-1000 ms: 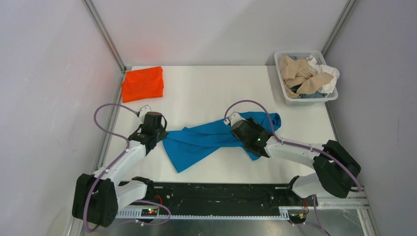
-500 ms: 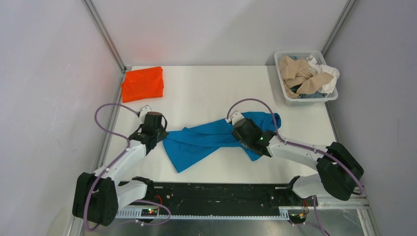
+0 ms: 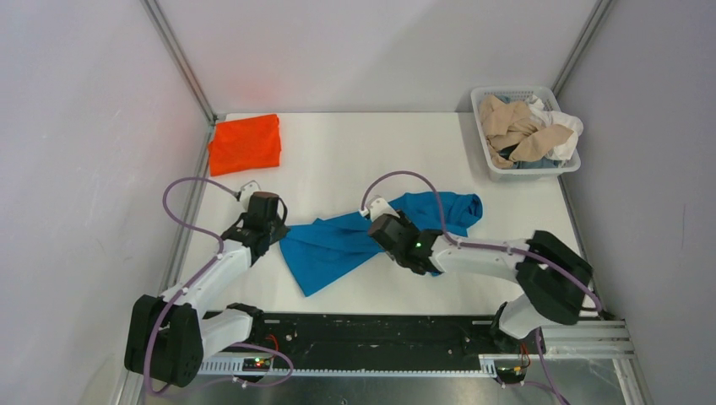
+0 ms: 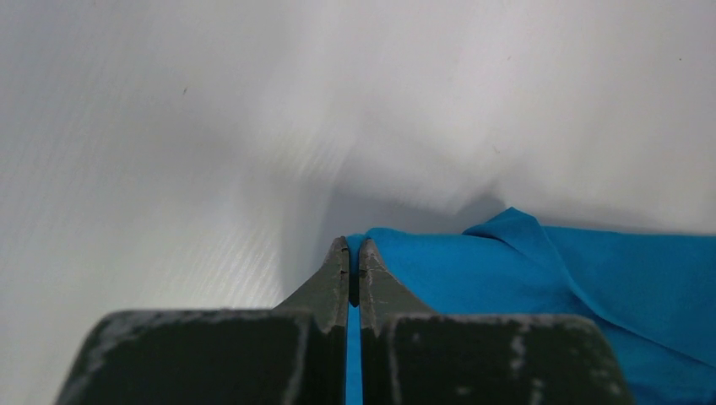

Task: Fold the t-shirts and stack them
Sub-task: Flatten out the tshirt

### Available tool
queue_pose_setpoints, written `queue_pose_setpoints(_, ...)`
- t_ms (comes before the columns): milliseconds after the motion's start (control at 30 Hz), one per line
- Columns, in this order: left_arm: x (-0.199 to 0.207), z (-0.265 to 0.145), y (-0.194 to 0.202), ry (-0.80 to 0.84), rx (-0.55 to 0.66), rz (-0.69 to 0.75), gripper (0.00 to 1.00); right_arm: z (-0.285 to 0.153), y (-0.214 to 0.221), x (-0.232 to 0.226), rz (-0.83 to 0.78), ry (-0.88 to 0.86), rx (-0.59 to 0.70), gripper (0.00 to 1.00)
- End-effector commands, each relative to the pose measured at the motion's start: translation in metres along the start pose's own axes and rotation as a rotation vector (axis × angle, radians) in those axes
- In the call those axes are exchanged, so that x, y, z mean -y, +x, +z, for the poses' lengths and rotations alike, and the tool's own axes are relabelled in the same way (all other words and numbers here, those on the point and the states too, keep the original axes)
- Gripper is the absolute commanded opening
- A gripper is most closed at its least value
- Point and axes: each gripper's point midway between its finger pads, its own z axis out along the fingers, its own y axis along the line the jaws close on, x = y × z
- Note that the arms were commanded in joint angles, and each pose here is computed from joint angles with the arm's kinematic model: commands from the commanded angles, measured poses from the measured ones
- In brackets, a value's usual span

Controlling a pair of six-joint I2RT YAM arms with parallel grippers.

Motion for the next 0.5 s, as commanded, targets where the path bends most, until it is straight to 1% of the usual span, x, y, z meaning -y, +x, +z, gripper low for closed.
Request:
queue_pose_setpoints(0,0.009,-0.003,-0.021,0.015,0.048,-0.002,0.00,0.020,-0.007,0.001,0.099,0.122,-0.024,0.58)
queue_pose_setpoints(167,0.007,-0.005,-0.022,0.013,0.059,-0.004,0.00,0.028,0.012,0.023,0.141,0.211,-0.102,0.57)
queue_pose_setpoints(300,0.007,-0.005,-0.023,0.010,0.062,-0.003,0.00,0.028,0.031,0.037,0.124,0.282,-0.166,0.57)
queue_pose_setpoints(367,0.005,-0.004,-0.022,0.005,0.061,-0.002,0.00,0.028,0.035,0.042,0.140,0.300,-0.184,0.55)
queue_pose_setpoints(400,0.006,-0.005,-0.022,0.006,0.064,-0.001,0.00,0.027,0.035,0.045,0.149,0.308,-0.184,0.52)
queue_pose_setpoints(467,0.006,-0.005,-0.023,0.007,0.067,0.000,0.00,0.025,0.036,0.051,0.181,0.323,-0.187,0.49)
